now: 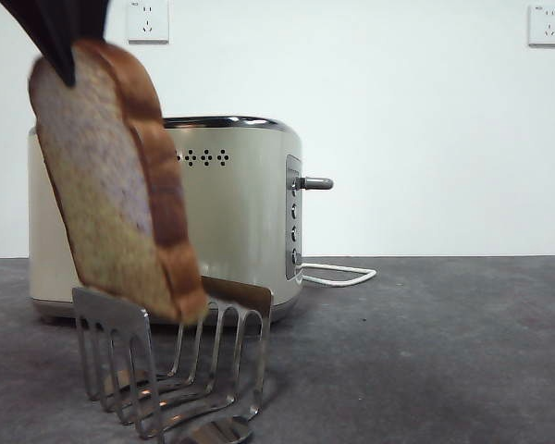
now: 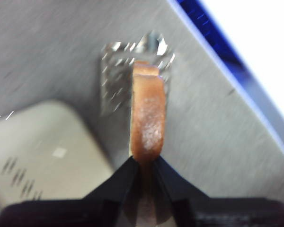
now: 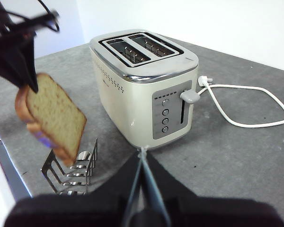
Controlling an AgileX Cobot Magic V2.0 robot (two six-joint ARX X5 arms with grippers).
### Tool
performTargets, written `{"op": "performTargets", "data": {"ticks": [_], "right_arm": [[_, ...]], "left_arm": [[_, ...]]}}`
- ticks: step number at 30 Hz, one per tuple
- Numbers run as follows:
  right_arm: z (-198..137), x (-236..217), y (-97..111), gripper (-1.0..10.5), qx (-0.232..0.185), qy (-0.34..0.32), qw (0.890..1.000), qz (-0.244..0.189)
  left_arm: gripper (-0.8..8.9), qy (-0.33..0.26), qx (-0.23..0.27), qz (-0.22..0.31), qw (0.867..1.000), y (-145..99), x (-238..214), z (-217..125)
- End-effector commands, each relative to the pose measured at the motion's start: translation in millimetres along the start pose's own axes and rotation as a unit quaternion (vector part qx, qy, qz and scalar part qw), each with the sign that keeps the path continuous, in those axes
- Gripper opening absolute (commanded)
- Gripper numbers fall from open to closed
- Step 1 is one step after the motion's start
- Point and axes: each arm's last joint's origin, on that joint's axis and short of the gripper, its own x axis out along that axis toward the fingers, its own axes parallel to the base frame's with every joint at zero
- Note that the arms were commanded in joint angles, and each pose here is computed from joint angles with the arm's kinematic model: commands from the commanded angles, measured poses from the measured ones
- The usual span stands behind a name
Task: Pick up a slice of bread from the rack,put the bread on the toaster,press the button
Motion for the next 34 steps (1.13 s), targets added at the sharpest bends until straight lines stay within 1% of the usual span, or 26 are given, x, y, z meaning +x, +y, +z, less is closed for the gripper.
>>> {"op": "performTargets", "data": {"ticks": [1, 3, 5, 8, 10, 11, 14, 18, 22, 25, 30, 34], "right_arm": [[1.3, -0.7, 0.4, 0.0, -0.006, -0.002, 1.000, 0.001], [1.1, -0.7, 0.5, 0.0, -0.006, -0.002, 1.000, 0.001], [1.3, -0.8, 0.7, 0.0, -0.016, -0.002, 1.000, 0.003], [3.4, -2.2, 1.6, 0.0, -0.066, -0.002, 0.998, 0.004], [6.8, -4.5, 3.2, 0.0, -0.096, -0.004, 0.995, 0.007], [9.5, -6.2, 4.1, 0.0, -0.103, -0.005, 0.995, 0.006], [19.2, -10.6, 5.7, 0.0, -0.108, -0.010, 0.994, 0.002], [31.5, -14.2, 6.1, 0.0, -0.109, -0.012, 0.994, 0.001], [41.4, -16.4, 5.6, 0.0, -0.105, -0.007, 0.994, 0.003], [47.6, -16.1, 3.7, 0.0, -0.101, -0.004, 0.995, 0.005], [52.3, -13.5, -0.1, 0.0, -0.089, 0.009, 0.996, 0.009], [51.3, -10.5, -2.8, 0.0, -0.077, 0.020, 0.997, 0.013]], "left_arm": [[-0.09, 0.007, -0.007, 0.023, 1.000, -4.3, -17.2, -3.7], [-0.09, 0.010, -0.018, 0.042, 0.999, -5.7, -29.9, -5.6], [-0.09, 0.014, -0.050, 0.078, 0.996, -4.1, -46.8, -7.5], [-0.09, -0.004, -0.109, 0.127, 0.986, 1.4, -74.0, -8.6], [-0.10, -0.017, -0.128, 0.155, 0.979, 4.7, -90.6, -9.2], [-0.10, -0.020, -0.131, 0.171, 0.976, 5.5, -99.4, -9.9], [-0.10, -0.012, -0.144, 0.211, 0.967, 8.1, -118.7, -13.1], [-0.10, 0.010, -0.169, 0.243, 0.955, 12.1, -132.2, -19.4], [-0.11, 0.042, -0.190, 0.252, 0.948, 17.6, -133.0, -28.5], [-0.10, 0.065, -0.206, 0.245, 0.945, 24.2, -127.2, -37.1], [-0.10, 0.082, -0.217, 0.225, 0.946, 35.8, -115.3, -45.5], [-0.10, 0.092, -0.211, 0.211, 0.950, 43.2, -107.0, -49.1]]}}
